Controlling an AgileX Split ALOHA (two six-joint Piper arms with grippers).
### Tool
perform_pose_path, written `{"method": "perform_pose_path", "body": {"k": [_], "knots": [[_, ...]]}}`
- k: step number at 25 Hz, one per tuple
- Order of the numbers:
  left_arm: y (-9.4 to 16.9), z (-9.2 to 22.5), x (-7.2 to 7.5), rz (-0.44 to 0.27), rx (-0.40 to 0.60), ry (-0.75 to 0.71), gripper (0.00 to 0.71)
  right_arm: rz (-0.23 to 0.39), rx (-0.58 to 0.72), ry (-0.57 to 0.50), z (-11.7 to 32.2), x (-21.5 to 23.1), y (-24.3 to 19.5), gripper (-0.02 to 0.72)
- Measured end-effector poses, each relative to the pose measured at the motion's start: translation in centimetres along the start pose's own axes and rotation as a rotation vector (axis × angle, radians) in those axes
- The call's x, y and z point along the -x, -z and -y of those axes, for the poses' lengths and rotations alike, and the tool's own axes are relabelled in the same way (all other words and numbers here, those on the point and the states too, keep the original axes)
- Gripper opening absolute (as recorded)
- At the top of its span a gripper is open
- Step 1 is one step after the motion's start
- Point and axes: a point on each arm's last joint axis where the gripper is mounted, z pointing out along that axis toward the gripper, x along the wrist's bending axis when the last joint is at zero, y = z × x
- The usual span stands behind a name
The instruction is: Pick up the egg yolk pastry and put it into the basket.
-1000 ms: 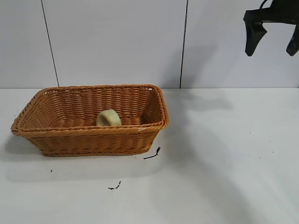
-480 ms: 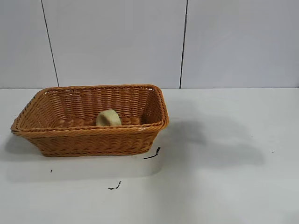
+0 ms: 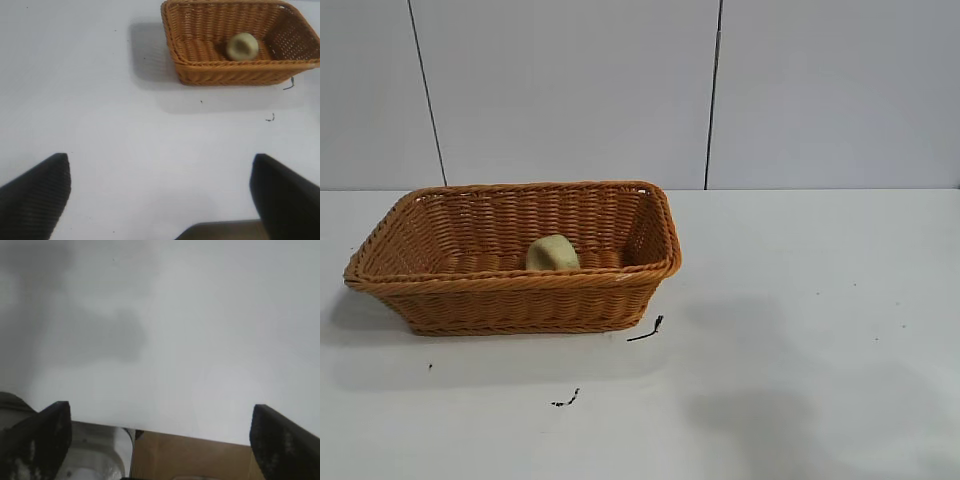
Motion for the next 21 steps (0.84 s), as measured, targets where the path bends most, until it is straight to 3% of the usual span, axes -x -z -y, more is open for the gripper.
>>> {"method": "perform_pose_path", "body": {"k": [14,21], "knots": [[0.0,0.0,0.0,0.0,0.0,0.0,0.695,0.035,0.556,-0.007,8.2,-0.6,4.8,0.665],[0.0,0.0,0.0,0.0,0.0,0.0,0.695,0.038,0.592,-0.006,8.7,-0.6,5.1,0.665]]}}
